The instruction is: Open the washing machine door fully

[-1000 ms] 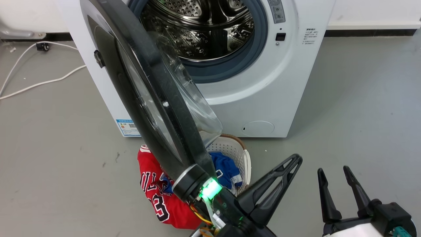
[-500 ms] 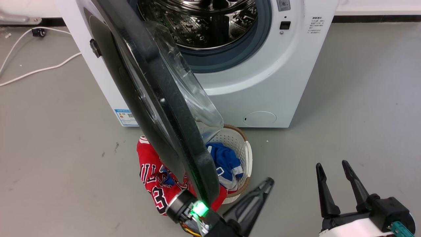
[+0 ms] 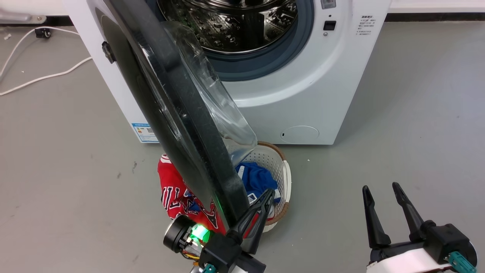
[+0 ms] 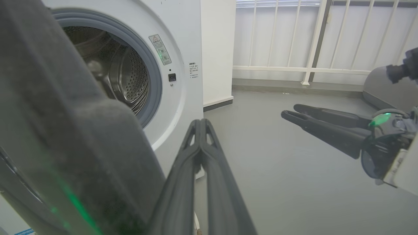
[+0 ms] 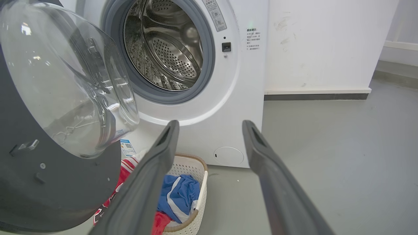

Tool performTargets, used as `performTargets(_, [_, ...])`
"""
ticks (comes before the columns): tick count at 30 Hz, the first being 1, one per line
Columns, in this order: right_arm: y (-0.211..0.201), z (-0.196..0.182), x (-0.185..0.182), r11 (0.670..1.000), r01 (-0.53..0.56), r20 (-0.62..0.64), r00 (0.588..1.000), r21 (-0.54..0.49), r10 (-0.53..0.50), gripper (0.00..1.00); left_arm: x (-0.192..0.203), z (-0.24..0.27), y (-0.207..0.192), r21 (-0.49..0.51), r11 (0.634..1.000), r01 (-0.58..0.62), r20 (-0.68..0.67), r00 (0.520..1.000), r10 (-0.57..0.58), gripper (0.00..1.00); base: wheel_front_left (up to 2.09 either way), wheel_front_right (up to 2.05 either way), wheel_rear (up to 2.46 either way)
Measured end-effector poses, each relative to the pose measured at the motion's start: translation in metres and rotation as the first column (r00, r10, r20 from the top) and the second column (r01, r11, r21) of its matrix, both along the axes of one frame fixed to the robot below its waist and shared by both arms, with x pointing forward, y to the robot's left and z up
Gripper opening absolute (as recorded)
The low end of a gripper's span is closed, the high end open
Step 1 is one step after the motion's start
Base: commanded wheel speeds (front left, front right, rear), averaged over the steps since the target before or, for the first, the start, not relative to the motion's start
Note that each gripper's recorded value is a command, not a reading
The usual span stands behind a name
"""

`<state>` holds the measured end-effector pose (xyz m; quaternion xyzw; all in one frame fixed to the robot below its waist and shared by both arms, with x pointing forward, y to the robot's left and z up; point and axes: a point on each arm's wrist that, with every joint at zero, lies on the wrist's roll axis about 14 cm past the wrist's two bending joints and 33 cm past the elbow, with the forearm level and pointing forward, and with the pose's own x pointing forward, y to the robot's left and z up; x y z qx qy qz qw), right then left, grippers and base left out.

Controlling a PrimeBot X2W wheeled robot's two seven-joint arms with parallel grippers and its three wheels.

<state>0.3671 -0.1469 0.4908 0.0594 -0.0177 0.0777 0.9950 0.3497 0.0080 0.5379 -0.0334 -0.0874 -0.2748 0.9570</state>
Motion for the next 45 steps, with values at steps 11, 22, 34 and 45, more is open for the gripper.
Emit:
performTargets(11, [0.022, -0.001, -0.002, 0.998, -0.069, -0.004, 0.998, 0.009, 0.069, 1.0, -0.014, -0.007, 0.034, 0.047, 0.995, -0.091, -0.002, 0.996, 0.091, 0.0, 0.0, 0.0, 0.0])
performTargets(22, [0.046, -0.006, -0.003, 0.989, -0.146, -0.02, 0.989, 0.012, 0.146, 1.0, -0.031, -0.012, 0.084, 0.074, 0.965, -0.252, -0.009, 0.967, 0.253, 0.0, 0.0, 0.0, 0.0])
performTargets(34, [0.071, -0.014, 0.0, 0.975, -0.224, -0.044, 0.974, 0.013, 0.224, 1.0, -0.046, -0.023, 0.142, 0.087, 0.89, -0.448, -0.045, 0.89, 0.453, 0.0, 0.0, 0.0, 0.0])
performTargets(45, [0.08, -0.024, 0.009, 0.969, -0.248, -0.069, 0.966, 0.016, 0.248, 1.0, -0.049, -0.035, 0.206, 0.107, 0.782, -0.614, -0.089, 0.778, 0.622, 0.0, 0.0, 0.0, 0.0])
